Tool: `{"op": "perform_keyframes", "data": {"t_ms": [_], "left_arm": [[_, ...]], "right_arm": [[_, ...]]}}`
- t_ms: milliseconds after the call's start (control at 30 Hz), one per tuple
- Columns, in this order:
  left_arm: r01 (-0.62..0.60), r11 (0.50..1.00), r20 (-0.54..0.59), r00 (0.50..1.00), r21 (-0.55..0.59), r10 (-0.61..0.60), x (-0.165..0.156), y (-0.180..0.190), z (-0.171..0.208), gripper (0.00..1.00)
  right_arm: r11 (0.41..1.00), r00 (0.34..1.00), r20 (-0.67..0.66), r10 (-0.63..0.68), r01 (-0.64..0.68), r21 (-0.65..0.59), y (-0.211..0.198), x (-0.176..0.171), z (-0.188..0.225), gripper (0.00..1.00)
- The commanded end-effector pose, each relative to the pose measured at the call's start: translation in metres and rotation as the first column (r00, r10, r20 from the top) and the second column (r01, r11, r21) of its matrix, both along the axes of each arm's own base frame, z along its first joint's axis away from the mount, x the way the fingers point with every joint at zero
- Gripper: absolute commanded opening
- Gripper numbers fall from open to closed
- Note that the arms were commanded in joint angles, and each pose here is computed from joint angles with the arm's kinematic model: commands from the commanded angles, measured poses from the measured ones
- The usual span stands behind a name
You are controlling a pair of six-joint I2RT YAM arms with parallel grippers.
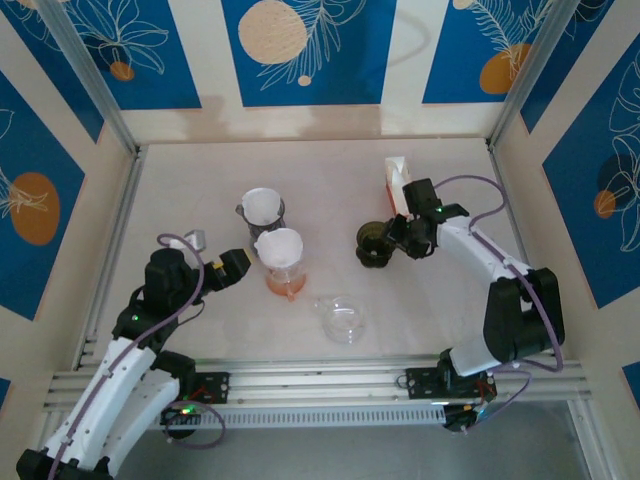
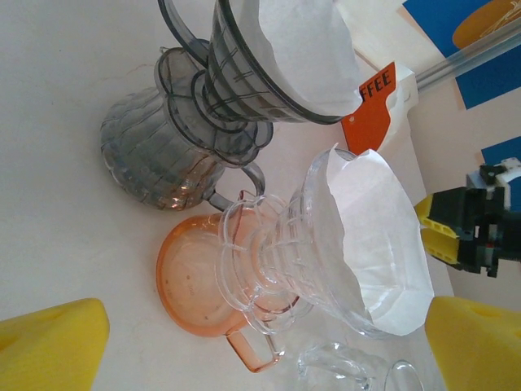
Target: Place the coffee filter in the dripper
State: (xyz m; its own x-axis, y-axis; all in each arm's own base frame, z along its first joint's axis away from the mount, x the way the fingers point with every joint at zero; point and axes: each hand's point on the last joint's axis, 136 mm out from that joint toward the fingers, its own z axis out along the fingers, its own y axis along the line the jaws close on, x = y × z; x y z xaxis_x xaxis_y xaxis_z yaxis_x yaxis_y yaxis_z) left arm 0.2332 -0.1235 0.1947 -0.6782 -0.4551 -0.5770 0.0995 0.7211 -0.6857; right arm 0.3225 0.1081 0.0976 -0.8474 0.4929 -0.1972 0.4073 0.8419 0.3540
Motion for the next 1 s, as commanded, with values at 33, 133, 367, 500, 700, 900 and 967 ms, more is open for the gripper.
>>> {"op": "perform_keyframes", "data": {"t_ms": [33, 133, 367, 500, 700, 900, 967], "left_arm": [[-0.004, 1.0, -0.002, 1.0, 0.015, 0.004, -0.002, 0.004, -0.002, 1.0], [-0.01, 1.0, -0.003, 1.0, 0.018, 0.01, -0.001, 0.005, -0.002, 1.0], [-0.009, 1.0, -0.019, 1.0, 0.024, 0.01, -0.001, 0.004, -0.005, 1.0], [-0.01, 1.0, -0.02, 1.0, 0.022, 0.011, 0.0, 0.004, -0.005, 1.0], [0.007, 1.0, -0.015, 1.0, 0.029, -0.007, 0.0, 0.002, -0.001, 1.0], [0.006, 0.999, -0.022, 1.0, 0.039, -0.005, -0.001, 0.003, 0.0, 1.0], [0.002, 0.999, -0.024, 1.0, 0.039, -0.001, -0.001, 0.004, 0.0, 1.0]], "right_arm": [[1.0, 1.0, -0.019, -0.005, 0.005, 0.028, 0.006, 0.006, -0.006, 0.45], [0.999, 0.999, -0.035, 0.005, -0.004, 0.032, 0.008, 0.006, -0.012, 0.34], [0.999, 0.999, -0.028, 0.028, -0.028, 0.033, 0.006, 0.001, -0.009, 0.09], [0.998, 0.999, -0.018, 0.05, -0.049, 0.036, 0.005, -0.006, -0.004, 0.0], [0.988, 0.989, 0.095, 0.113, -0.122, 0.099, 0.013, -0.021, 0.038, 0.0], [0.955, 0.953, 0.167, 0.253, -0.273, 0.112, 0.034, -0.062, 0.083, 0.0], [0.936, 0.935, 0.159, 0.317, -0.335, 0.104, 0.043, -0.082, 0.091, 0.0]]}}
